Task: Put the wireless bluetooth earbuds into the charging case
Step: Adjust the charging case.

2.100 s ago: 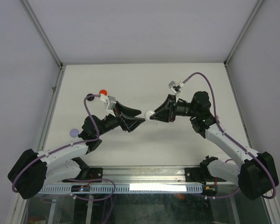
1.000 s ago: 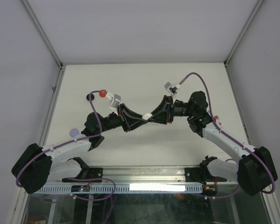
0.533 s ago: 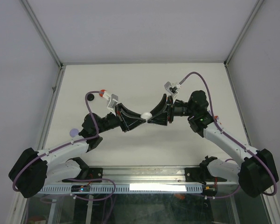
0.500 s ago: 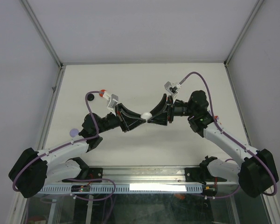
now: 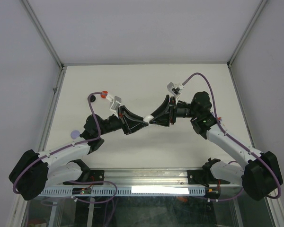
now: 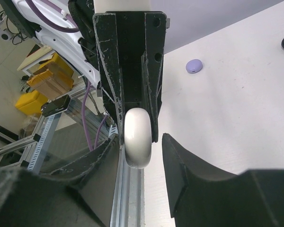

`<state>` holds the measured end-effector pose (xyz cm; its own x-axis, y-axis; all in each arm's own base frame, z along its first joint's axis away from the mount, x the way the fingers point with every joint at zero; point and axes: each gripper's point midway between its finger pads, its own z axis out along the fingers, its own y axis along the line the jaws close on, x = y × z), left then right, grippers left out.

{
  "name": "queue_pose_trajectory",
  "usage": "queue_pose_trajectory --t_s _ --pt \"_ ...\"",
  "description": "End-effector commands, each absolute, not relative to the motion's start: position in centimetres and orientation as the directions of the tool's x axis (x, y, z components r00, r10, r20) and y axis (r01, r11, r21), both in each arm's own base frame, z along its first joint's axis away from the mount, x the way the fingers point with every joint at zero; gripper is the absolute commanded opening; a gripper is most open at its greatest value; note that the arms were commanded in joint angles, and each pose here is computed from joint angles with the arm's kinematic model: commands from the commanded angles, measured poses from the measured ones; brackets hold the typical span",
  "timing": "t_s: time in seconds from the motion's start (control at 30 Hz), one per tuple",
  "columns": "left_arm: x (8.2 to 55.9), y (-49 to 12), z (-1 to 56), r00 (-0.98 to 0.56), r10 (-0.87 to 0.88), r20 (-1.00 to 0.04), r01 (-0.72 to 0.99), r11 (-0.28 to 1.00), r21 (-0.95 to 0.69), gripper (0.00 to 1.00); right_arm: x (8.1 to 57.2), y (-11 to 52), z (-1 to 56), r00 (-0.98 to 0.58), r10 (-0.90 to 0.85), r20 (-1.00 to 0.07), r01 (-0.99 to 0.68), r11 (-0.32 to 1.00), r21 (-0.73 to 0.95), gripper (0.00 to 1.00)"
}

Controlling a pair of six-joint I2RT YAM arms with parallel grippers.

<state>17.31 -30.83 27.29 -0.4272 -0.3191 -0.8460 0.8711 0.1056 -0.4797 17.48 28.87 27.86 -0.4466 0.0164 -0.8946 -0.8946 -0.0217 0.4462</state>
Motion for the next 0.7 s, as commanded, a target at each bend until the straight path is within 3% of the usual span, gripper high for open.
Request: queue_pose_trajectory --t_s 0.0,0.23,0.33,0.53,0.67 --pt "16.9 -30.92 28.43 -0.381 -0.324 -0.866 0.902 0.074 -0.425 0.0 17.31 28.84 31.24 -0.344 0.07 -0.936 -0.939 -0.046 0.342 0.43" --pt "16.56 -31.04 27.92 -0.398 -0.3 -0.867 0.899 0.06 -0.434 0.0 17.08 28.82 31.29 -0.345 0.066 -0.936 -0.938 -0.06 0.341 0.35" --pt "16.56 -31.1 27.84 -0.401 -0.296 -0.867 0.898 0.061 -0.436 0.0 16.93 28.79 31.3 -0.344 0.064 -0.937 -0.938 -0.068 0.34 0.24" --pt "16.77 -31.13 28.1 -0.408 -0.316 -0.857 0.892 0.061 -0.447 0.35 16.77 28.79 31.41 -0.339 0.063 -0.939 -0.94 -0.074 0.334 0.07" --pt "17.08 -31.23 27.94 -0.415 -0.322 -0.851 0.886 0.071 -0.458 0.41 16.73 28.81 31.36 -0.327 0.068 -0.943 -0.944 -0.068 0.322 0.05"
